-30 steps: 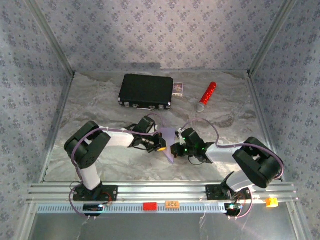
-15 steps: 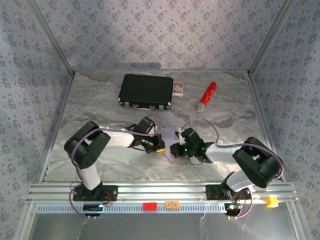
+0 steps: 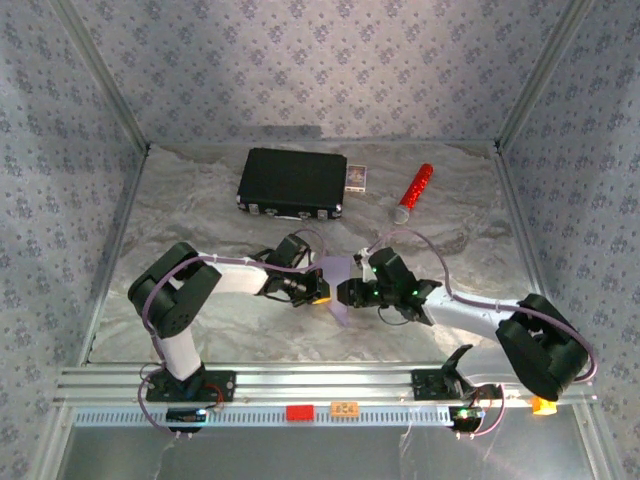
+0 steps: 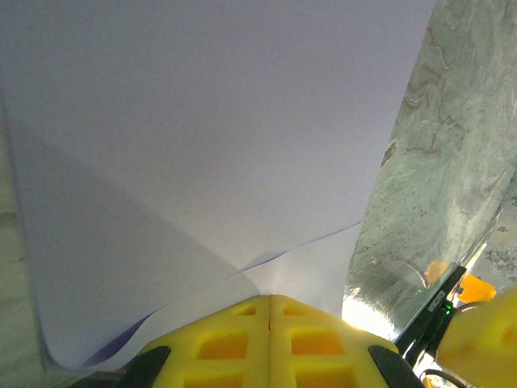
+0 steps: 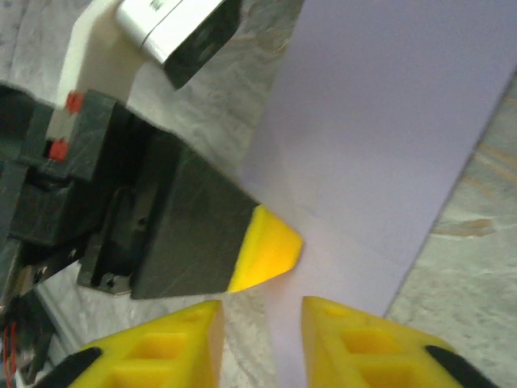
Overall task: Fold a paper plane with a square sheet of paper (pick it up from the middle)
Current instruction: Third fold the triangle at the center of the table.
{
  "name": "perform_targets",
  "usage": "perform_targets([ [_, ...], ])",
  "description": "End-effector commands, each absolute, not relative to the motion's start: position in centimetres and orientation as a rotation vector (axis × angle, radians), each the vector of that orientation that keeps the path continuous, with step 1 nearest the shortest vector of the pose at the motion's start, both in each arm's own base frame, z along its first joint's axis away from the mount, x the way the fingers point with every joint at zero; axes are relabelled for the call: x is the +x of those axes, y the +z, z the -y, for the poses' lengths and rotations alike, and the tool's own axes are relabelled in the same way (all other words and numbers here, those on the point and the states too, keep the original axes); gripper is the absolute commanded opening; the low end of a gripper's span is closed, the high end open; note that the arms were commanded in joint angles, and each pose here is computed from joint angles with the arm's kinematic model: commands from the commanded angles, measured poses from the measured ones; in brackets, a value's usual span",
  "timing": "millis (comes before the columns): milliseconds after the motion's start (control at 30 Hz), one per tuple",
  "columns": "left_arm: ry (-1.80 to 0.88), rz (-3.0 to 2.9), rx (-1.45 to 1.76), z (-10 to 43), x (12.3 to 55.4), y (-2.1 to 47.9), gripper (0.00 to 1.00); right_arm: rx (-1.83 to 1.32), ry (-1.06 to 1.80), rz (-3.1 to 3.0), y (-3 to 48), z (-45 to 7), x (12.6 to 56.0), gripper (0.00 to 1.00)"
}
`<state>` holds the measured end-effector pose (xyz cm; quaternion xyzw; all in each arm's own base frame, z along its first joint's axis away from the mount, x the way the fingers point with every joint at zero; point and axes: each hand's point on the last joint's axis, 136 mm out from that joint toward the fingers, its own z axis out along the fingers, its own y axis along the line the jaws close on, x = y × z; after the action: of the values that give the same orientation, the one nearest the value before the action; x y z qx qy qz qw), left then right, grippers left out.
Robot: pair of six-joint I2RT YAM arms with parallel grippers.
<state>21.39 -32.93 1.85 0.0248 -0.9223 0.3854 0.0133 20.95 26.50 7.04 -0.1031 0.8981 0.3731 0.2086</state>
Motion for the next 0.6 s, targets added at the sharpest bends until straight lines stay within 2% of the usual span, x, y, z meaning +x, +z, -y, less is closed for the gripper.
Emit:
perform_targets([
  [0, 1.074, 2.912, 0.097, 31.2, 20.4, 0.2, 0.0, -0.326, 1.178, -2.56, 7.4, -28.1, 19.0, 0.21],
  [133, 1.078, 2.918, 0.097, 31.2, 20.5, 0.4, 0.0, -0.355, 1.158, -2.609, 6.5, -28.7, 18.2, 0.09],
  [567, 1.1, 2.914, 0.086, 31.3, 20.5, 0.6, 0.0, -0.36, 1.115, -2.671, 4.6, -30.0, 18.6, 0.06],
])
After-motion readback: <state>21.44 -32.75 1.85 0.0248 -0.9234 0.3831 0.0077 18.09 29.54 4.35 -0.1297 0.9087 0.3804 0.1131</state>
